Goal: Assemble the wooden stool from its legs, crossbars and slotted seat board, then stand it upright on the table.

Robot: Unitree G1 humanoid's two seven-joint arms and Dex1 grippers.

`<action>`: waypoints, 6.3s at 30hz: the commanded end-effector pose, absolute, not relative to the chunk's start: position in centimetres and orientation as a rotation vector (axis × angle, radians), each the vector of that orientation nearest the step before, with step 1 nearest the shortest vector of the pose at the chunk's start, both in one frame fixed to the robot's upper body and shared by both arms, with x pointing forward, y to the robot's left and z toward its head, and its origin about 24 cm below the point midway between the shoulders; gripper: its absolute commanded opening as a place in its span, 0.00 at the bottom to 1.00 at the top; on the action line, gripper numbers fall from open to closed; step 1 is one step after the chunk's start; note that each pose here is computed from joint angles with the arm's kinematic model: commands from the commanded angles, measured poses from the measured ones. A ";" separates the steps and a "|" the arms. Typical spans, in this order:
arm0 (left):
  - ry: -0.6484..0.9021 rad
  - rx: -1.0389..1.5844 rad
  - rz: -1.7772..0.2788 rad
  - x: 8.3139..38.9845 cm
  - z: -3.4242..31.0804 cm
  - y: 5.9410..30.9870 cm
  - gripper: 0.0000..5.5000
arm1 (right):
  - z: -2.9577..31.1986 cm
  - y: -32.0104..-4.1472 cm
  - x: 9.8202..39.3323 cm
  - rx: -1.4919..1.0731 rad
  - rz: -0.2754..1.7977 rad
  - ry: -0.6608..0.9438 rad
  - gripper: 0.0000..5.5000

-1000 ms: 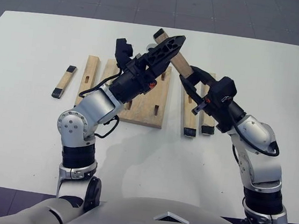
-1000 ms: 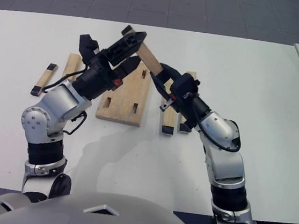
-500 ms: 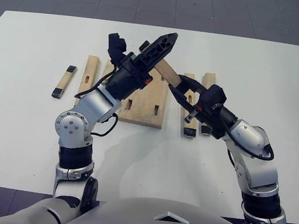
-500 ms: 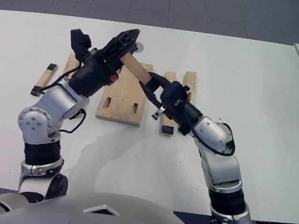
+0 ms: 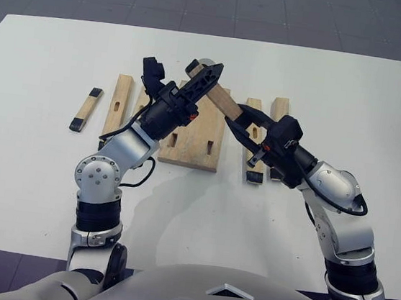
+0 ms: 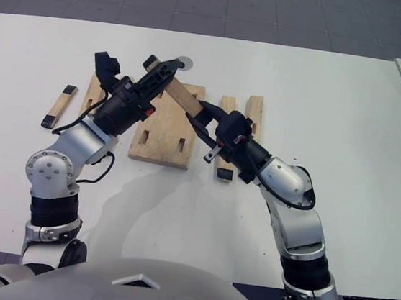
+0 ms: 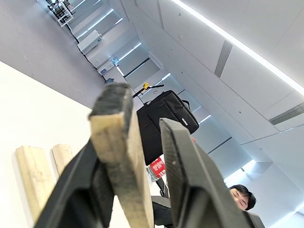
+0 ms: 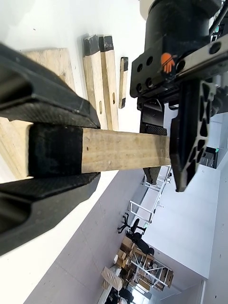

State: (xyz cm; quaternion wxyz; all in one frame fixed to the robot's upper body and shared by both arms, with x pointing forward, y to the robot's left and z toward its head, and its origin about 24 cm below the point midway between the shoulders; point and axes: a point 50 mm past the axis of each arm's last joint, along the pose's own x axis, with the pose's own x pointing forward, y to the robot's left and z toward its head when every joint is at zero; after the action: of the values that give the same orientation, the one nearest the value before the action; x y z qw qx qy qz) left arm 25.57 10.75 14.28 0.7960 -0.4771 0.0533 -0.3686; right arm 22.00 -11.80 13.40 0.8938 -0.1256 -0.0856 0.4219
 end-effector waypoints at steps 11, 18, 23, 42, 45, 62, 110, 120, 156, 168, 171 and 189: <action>0.140 -0.991 -0.699 25.9 12.7 11.7 0.08 | 12.7 -12.2 21.7 -0.272 0.858 -0.126 0.32; 0.096 -0.926 -0.611 26.7 12.8 13.4 0.08 | 12.5 -13.1 21.9 -0.305 0.804 -0.089 0.53; -0.109 -0.500 -0.266 27.5 14.0 19.3 0.08 | 12.7 -16.2 23.1 -0.122 0.517 -0.037 0.68; -0.100 -0.172 0.013 27.8 10.6 26.5 0.08 | 10.8 -18.2 23.1 -0.049 0.255 0.051 0.98; -0.072 -0.182 0.017 27.7 9.5 26.4 0.08 | 10.9 -18.1 23.1 -0.058 0.272 0.052 0.98; 0.093 -0.085 0.036 27.7 6.0 26.4 0.08 | 11.3 -18.1 23.4 -0.086 0.300 0.050 0.98; -0.323 0.139 0.033 30.7 22.9 26.6 0.61 | 13.0 -18.4 20.2 -0.146 -0.018 -0.659 0.98; -0.322 0.084 0.034 33.6 24.4 26.7 0.92 | 13.1 -18.0 20.7 -0.142 0.011 -0.659 0.98; -0.049 0.001 0.074 21.0 10.8 25.7 0.98 | 11.8 -18.1 20.2 -0.176 0.002 -0.593 0.98; 0.238 0.043 0.092 19.1 3.6 25.0 0.98 | 11.7 -18.1 20.5 -0.161 0.006 -0.580 0.98; 0.266 0.021 0.080 19.4 2.8 25.1 0.94 | 11.6 -18.1 20.5 -0.156 0.005 -0.574 0.98; 0.480 0.075 0.019 19.9 0.7 25.7 0.43 | 11.9 -17.3 21.1 -0.084 0.054 -0.500 0.98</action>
State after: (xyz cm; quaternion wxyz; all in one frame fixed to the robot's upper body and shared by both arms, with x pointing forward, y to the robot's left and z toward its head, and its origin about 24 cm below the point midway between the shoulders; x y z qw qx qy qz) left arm 20.88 25.45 2.43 0.9838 0.0283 0.1770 -0.0044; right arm 20.82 -17.84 11.40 0.9656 -0.0595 -0.2528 0.0106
